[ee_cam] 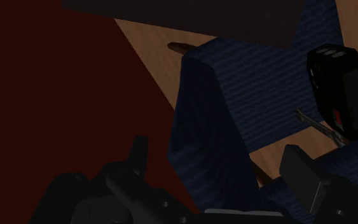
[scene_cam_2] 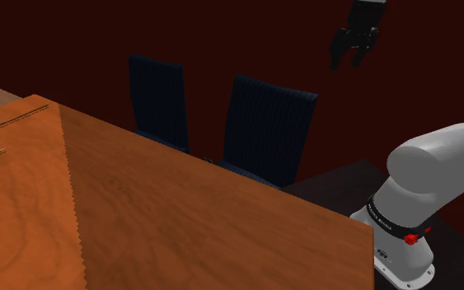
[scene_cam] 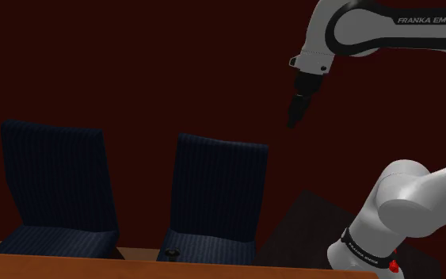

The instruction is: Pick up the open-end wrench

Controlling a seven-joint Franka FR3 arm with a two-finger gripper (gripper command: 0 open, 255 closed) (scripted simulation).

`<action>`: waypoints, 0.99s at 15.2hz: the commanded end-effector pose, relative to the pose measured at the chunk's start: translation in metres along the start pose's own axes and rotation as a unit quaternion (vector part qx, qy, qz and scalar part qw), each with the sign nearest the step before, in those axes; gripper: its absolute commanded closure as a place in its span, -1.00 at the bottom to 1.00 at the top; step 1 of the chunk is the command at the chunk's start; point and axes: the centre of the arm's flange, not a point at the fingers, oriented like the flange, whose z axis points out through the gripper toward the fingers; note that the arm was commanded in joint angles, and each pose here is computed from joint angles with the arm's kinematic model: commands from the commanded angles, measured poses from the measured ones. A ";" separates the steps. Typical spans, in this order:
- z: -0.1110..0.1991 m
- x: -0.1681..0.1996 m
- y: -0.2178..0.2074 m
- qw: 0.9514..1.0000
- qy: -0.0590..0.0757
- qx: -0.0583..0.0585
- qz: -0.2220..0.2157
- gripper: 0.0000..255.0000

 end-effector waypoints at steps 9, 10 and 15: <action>0.065 0.048 -0.069 0.998 -0.001 -0.003 -0.064 -1.00; 0.073 0.053 -0.078 0.997 -0.001 -0.003 -0.072 -1.00; 0.114 0.078 -0.124 0.994 -0.001 -0.005 -0.111 -1.00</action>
